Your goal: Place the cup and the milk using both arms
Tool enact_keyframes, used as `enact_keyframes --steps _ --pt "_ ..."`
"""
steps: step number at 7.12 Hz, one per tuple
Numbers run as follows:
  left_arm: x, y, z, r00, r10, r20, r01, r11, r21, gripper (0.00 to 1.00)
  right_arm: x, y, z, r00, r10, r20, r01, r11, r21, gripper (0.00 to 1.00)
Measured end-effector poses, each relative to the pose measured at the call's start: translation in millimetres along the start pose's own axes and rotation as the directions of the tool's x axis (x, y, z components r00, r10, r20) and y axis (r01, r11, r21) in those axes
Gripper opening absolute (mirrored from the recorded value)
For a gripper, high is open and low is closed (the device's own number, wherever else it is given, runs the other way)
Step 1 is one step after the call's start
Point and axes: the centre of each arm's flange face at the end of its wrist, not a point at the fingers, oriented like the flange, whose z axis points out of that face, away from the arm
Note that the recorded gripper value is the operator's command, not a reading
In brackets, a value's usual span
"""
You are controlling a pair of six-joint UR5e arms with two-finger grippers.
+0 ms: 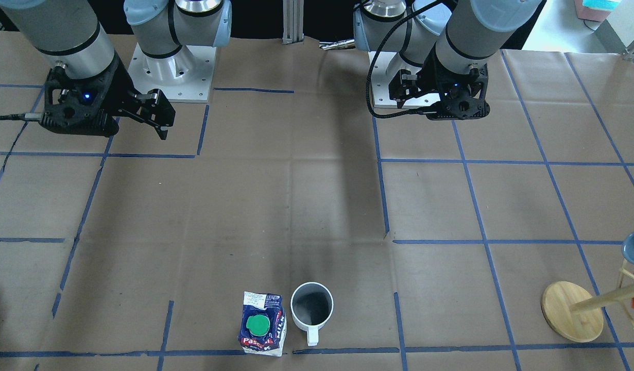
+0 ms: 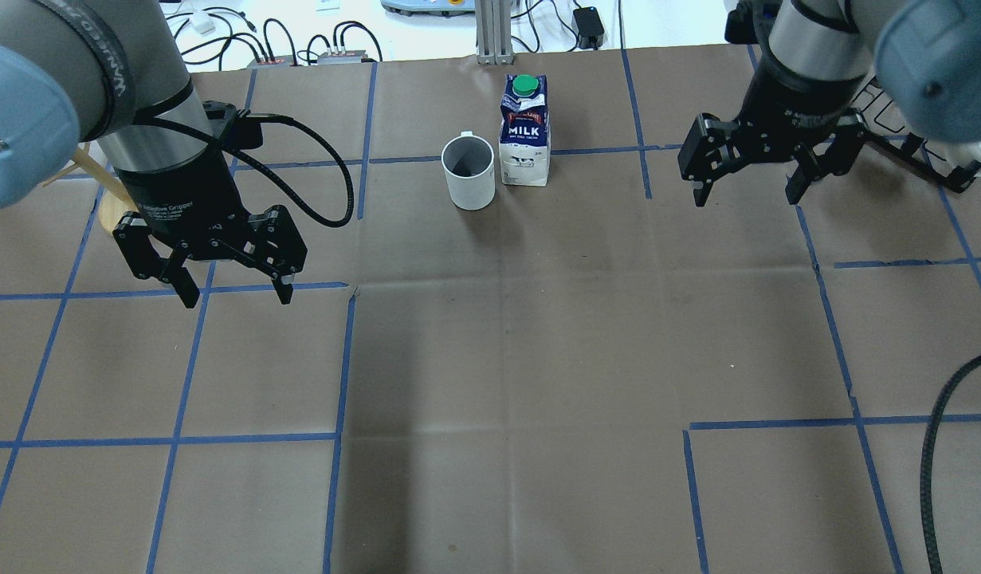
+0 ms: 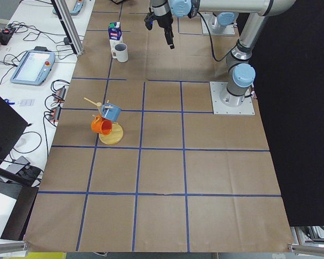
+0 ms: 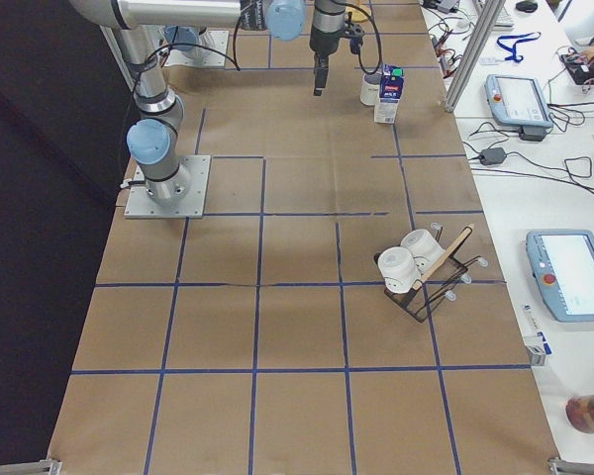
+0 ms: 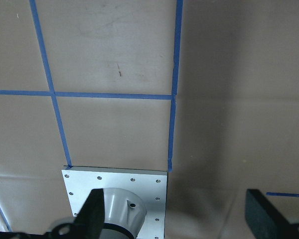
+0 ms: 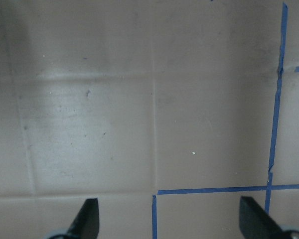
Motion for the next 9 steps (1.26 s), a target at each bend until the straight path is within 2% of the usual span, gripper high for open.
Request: enact_keyframes --steps 1,2,6,9 --pt "0 4 -5 1.000 0.000 -0.001 0.000 0.999 0.049 1.00 1 11 -1 1.000 0.012 0.002 -0.013 0.999 0.050 1.00" --pt "0 12 -10 1.000 -0.002 0.000 0.002 0.997 0.083 1.00 1 9 -8 0.999 0.033 0.005 -0.034 0.997 0.073 1.00" --pt "-2 42 -14 1.000 -0.014 -0.015 0.017 0.978 0.209 1.00 -1 -13 -24 0.998 0.068 0.006 -0.068 0.998 0.015 1.00" --pt "-4 48 -11 1.000 -0.019 -0.014 0.021 0.970 0.243 1.00 -1 -13 -23 0.998 0.058 0.004 -0.058 0.998 0.008 1.00"
